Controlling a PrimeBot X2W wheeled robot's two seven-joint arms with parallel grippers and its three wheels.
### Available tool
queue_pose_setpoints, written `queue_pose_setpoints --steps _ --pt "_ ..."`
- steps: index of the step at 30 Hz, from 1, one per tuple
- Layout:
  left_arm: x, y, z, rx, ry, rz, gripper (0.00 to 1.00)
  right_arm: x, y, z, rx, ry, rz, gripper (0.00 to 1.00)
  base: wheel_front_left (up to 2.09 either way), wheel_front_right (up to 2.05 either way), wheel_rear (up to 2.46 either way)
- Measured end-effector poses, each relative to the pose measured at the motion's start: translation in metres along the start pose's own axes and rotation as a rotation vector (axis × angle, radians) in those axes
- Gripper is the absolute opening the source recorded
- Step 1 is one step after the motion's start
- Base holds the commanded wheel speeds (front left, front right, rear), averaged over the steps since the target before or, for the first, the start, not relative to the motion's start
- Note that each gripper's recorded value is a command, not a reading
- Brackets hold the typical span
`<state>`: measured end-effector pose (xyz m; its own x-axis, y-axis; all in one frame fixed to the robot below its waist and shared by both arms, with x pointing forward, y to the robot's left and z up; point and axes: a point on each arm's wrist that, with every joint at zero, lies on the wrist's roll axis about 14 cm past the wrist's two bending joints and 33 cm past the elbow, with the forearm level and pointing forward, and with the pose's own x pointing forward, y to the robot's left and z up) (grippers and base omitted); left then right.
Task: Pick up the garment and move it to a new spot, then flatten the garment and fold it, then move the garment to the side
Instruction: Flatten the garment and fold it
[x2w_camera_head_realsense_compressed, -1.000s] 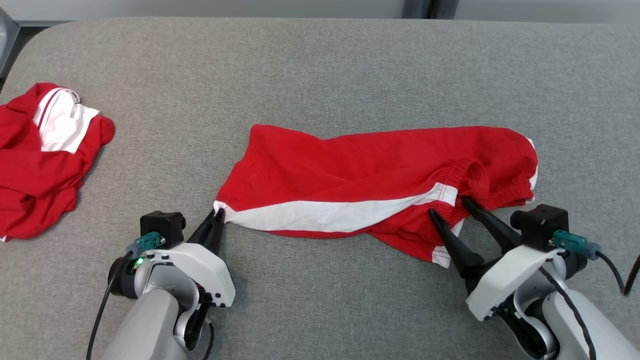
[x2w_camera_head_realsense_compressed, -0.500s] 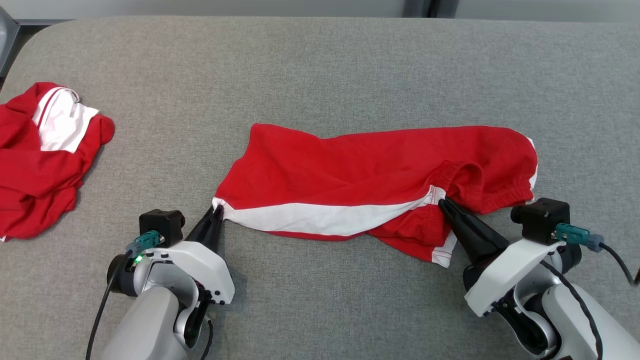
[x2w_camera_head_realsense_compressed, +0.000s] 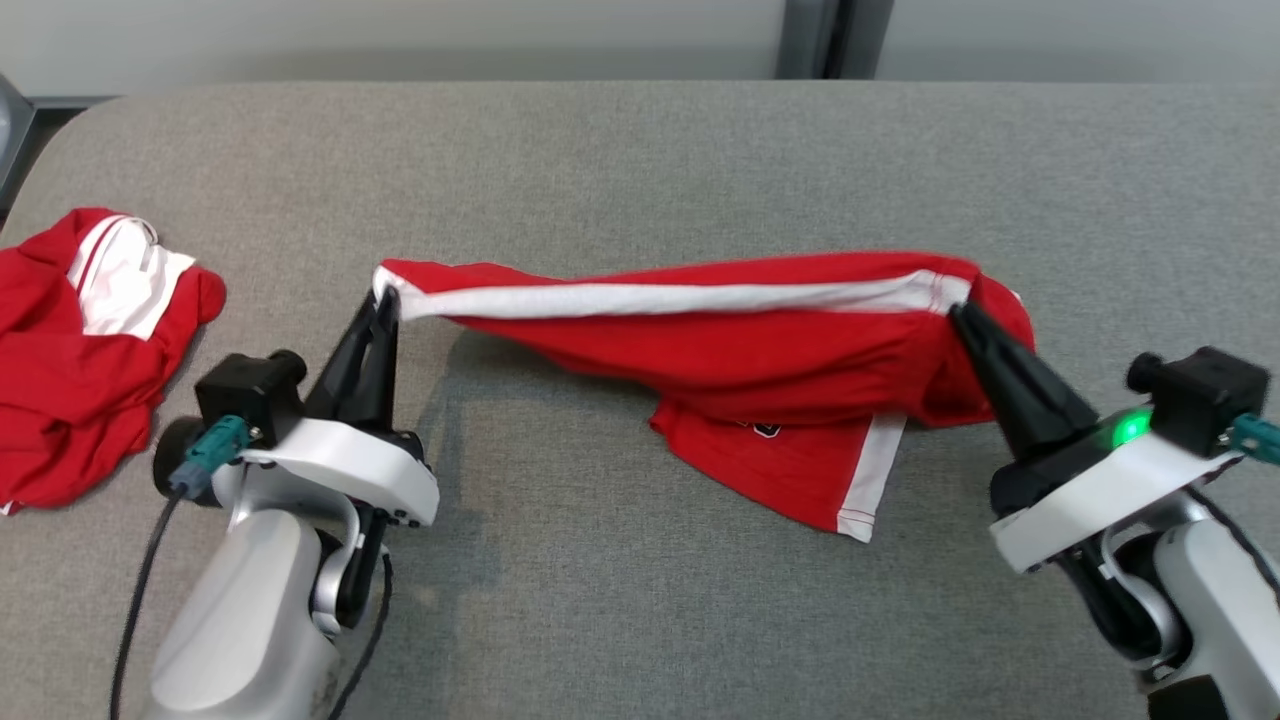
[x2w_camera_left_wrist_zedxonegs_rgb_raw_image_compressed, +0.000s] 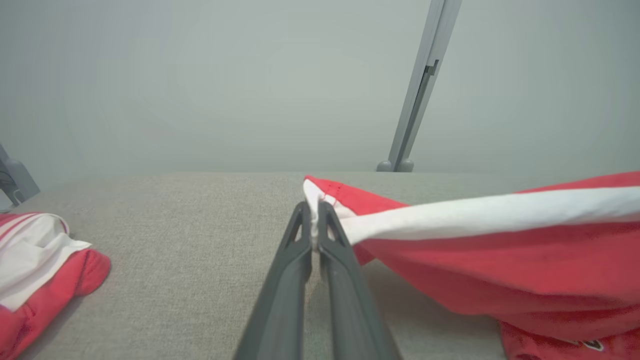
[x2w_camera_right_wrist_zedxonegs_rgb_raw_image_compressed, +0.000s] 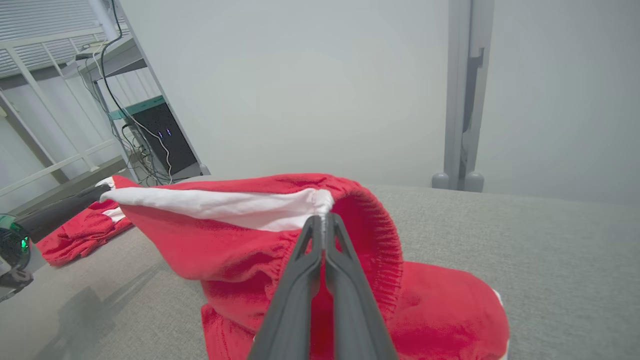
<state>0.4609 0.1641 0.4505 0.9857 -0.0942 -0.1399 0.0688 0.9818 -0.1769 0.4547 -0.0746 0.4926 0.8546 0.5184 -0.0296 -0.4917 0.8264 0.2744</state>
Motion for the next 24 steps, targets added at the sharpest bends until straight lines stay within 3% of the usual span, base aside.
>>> queue_pose_setpoints --steps 8,17,24 --pt "0.006 -0.030 0.114 0.054 -0.317 -0.094 0.00 -0.020 -0.021 0.096 -0.171 -0.249 -0.056 0.00 0.00 0.00 0.00" --pt "-0.014 -0.102 0.250 0.155 -0.633 -0.280 0.00 -0.058 -0.016 0.228 -0.374 -0.545 -0.091 0.00 0.00 0.00 0.00" --pt "-0.026 -0.136 0.296 0.177 -0.740 -0.367 0.00 -0.068 -0.012 0.262 -0.412 -0.606 -0.100 0.00 0.00 0.00 0.00"
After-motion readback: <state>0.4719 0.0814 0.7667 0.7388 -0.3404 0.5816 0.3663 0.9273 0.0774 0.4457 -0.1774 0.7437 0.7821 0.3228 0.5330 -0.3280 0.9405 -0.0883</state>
